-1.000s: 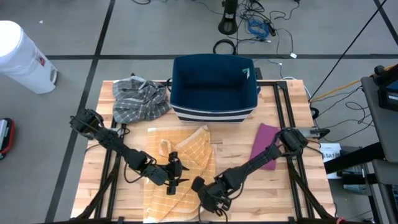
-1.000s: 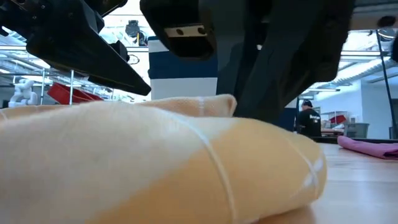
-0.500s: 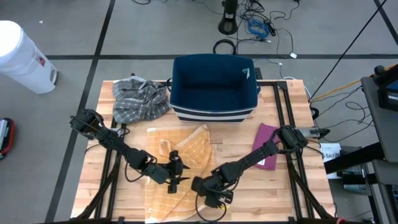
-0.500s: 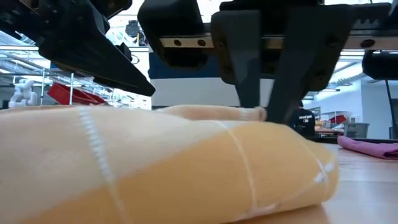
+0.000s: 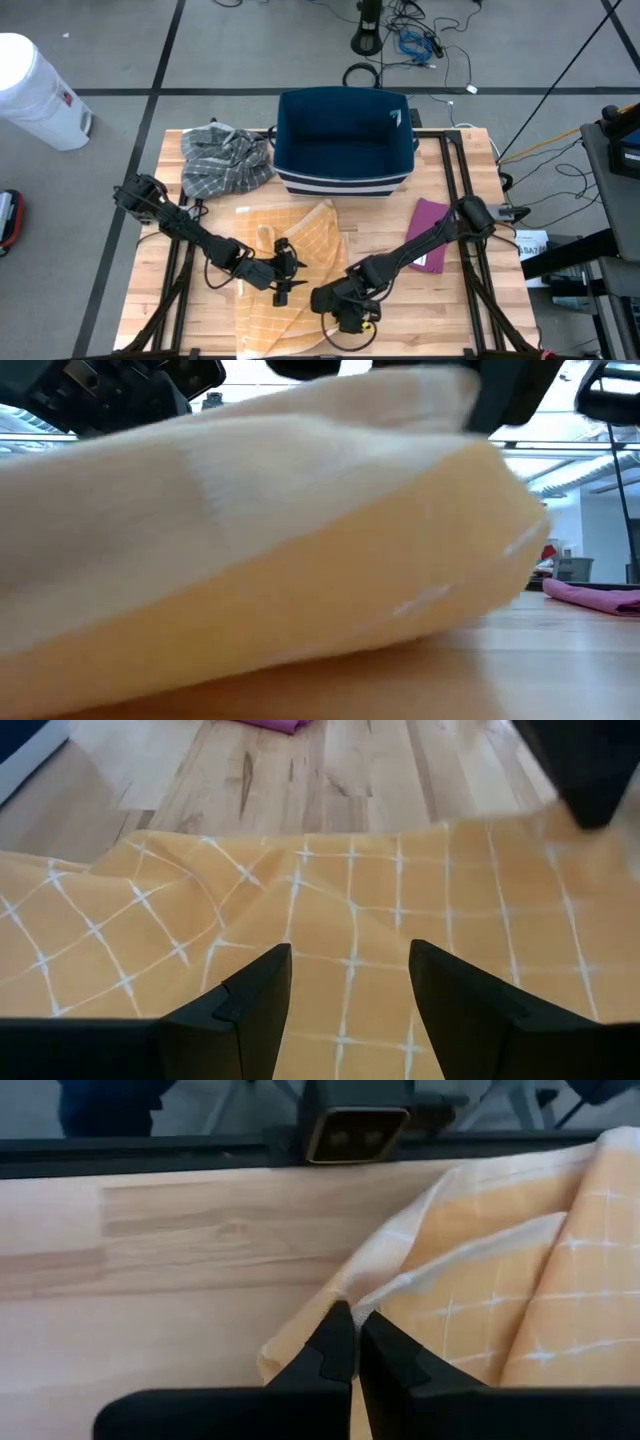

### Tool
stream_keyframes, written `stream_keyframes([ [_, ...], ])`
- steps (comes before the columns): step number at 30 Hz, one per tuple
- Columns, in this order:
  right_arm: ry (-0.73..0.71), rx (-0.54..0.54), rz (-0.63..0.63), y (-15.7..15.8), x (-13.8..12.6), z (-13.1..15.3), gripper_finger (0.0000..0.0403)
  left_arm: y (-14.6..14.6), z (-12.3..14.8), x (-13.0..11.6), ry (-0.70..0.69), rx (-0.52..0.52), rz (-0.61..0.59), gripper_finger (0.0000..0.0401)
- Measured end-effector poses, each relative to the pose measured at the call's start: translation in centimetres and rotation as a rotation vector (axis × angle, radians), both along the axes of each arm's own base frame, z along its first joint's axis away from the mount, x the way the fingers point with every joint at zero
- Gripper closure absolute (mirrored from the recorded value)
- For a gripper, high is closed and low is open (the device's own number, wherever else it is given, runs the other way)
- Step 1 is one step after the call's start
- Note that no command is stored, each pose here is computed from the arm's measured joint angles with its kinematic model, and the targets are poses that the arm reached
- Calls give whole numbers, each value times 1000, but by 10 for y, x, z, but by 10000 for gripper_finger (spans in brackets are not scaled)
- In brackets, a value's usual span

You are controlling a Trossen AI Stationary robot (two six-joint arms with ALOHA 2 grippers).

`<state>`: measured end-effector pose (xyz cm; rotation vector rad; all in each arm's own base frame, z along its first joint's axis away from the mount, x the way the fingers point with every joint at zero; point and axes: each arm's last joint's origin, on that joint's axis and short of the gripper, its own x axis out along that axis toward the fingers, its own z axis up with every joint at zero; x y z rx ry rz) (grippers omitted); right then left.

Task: Fold towel
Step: Fold the yellow towel

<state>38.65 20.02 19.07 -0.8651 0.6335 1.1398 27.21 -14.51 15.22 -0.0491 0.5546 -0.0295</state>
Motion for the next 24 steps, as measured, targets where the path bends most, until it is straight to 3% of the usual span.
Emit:
stream_keyframes([
  [12,-34,159,74,-43,-42,41,403,5,0,3,-3,-9,18,190],
  [24,-73,328,142,-92,-80,50,403,9,1,5,-4,-27,44,190],
])
